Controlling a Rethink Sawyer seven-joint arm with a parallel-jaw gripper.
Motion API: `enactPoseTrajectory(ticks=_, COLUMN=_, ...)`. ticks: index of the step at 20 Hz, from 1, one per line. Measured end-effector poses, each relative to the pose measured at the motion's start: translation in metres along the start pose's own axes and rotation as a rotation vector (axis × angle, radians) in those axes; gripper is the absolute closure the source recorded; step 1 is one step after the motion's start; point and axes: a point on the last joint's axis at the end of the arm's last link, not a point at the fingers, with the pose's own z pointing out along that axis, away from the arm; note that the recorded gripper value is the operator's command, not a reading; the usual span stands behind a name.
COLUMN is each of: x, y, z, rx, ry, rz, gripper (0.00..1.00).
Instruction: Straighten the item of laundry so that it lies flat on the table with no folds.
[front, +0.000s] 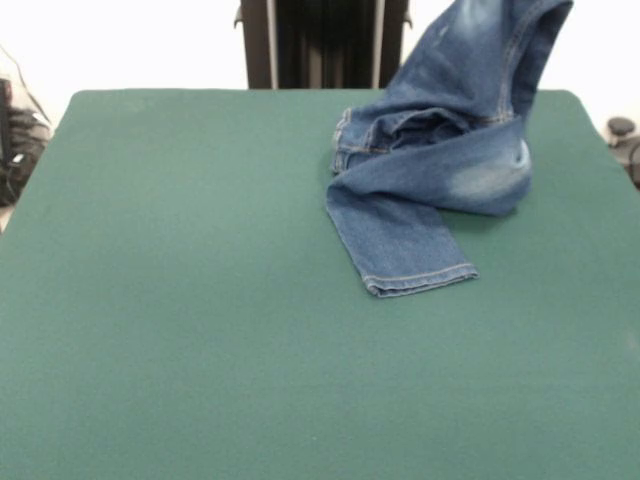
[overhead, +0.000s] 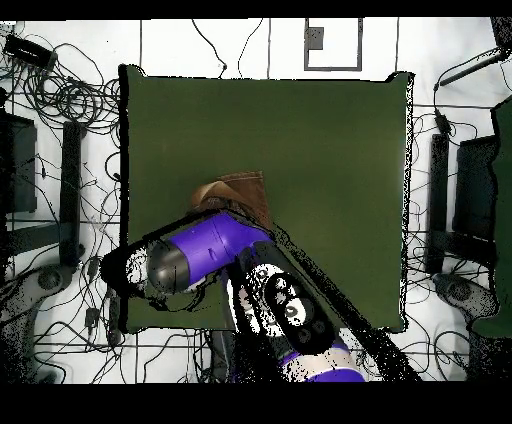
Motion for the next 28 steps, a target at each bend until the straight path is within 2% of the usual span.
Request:
enactPoseTrajectory(ticks=5, x=0.006, y=0.004, z=-0.001, rx=-0.004, ry=0.033, rz=-0.011, gripper=1.0)
enactPoseTrajectory(ticks=17, x=0.0, y=0.014, z=0.008, rx=-0.028, ry=0.044, rz=-0.048, gripper=1.0)
enactPoseTrajectory(ticks=23, x=-0.007, y=0.019, z=0.026, rx=-0.031, ry=0.028, rz=-0.085, gripper=1.0)
enactPoseTrajectory(ticks=24, x=-0.01, y=0.02, z=0.035, rx=-0.029, ry=0.011, rz=-0.1, gripper=0.0)
enactPoseTrajectory(ticks=28, x=-0.015, y=0.02, z=0.041, rx=-0.019, ry=-0.02, rz=-0.114, gripper=0.0)
